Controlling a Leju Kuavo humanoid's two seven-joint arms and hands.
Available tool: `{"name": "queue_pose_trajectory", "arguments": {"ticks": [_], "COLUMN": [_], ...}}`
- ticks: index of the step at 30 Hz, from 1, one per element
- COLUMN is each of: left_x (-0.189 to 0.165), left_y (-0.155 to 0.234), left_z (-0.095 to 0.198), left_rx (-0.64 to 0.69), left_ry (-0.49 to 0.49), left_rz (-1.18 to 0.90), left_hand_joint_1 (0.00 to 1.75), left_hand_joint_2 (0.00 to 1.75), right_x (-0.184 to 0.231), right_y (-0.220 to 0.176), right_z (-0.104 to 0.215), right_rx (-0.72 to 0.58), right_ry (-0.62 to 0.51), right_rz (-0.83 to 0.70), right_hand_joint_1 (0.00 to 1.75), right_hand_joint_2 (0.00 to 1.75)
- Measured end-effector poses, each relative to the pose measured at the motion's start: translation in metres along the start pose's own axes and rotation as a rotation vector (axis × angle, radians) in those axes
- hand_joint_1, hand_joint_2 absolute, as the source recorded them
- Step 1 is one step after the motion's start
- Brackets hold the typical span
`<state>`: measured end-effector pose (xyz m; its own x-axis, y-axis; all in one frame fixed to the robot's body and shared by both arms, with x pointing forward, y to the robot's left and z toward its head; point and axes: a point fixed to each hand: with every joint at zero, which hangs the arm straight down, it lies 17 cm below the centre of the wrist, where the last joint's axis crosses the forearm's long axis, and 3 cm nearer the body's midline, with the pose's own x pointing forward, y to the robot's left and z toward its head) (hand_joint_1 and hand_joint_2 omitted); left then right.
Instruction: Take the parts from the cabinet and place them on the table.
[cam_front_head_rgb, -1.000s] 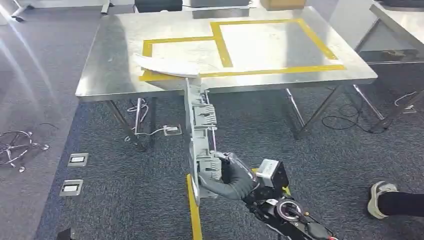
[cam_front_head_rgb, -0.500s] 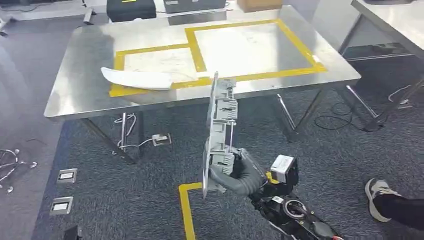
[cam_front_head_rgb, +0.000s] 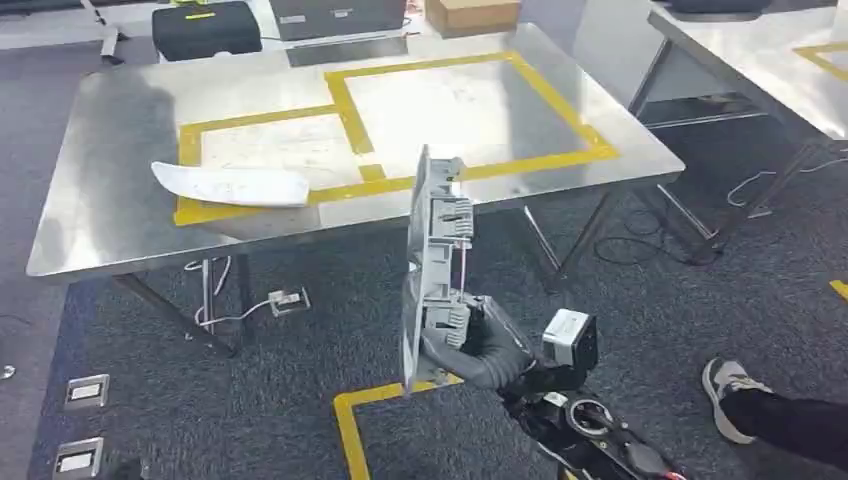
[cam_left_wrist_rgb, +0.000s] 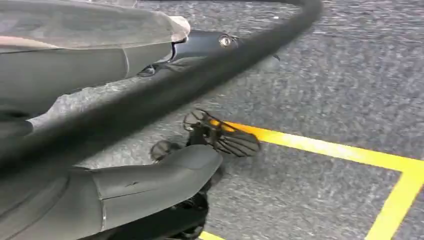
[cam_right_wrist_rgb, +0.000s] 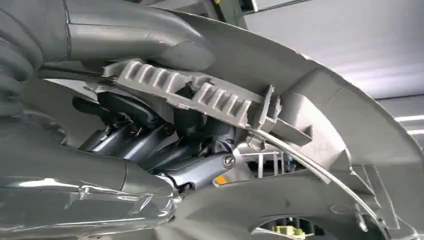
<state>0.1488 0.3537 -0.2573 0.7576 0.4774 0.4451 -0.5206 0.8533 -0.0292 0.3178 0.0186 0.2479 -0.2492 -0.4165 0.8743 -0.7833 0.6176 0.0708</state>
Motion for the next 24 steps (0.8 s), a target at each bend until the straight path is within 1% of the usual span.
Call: {"name": "queue_pose_trajectory", "arguments": {"ticks": [5,7,13,21,24], "left_x": [-0.0042,0.0018,0.0040,-0.0013,-0.0013], "left_y": [0.0006,-0.0036,-0.0049,0.0020,-0.0010], "left_z": [0.0009,-0.0003,-0.0007,0.0003,0.0006], "left_rx": [-0.001,-0.008,-0.010,-0.002,-0.011], "left_ry": [0.006,-0.004,-0.007,0.000,-0.002], "left_rz": [-0.008,-0.011,-0.014,-0.024,-0.030], "left_hand_joint_1": [0.00,0.00,0.00,0.00,0.00], "left_hand_joint_2": [1.75,1.75,1.75,1.75,1.75], "right_x": [-0.0022,-0.0008,0.0029,0.0046,0.0072], "right_y": [-0.0018,-0.0023,-0.0018,0.0000,0.0020], "right_z": [0.0027,0.0026,0.0027,0.0037,0.0041], "right_rx": [-0.009,-0.010,-0.013,-0.002,0.003], "right_ry": [0.006,0.002,-0.007,-0.013,-0.023], "right_rz": [0.002,0.005,0.007,0.017,0.019], "right_hand_joint_1": [1.75,1.75,1.75,1.75,1.75], "right_hand_joint_2": [1.75,1.75,1.75,1.75,1.75]}}
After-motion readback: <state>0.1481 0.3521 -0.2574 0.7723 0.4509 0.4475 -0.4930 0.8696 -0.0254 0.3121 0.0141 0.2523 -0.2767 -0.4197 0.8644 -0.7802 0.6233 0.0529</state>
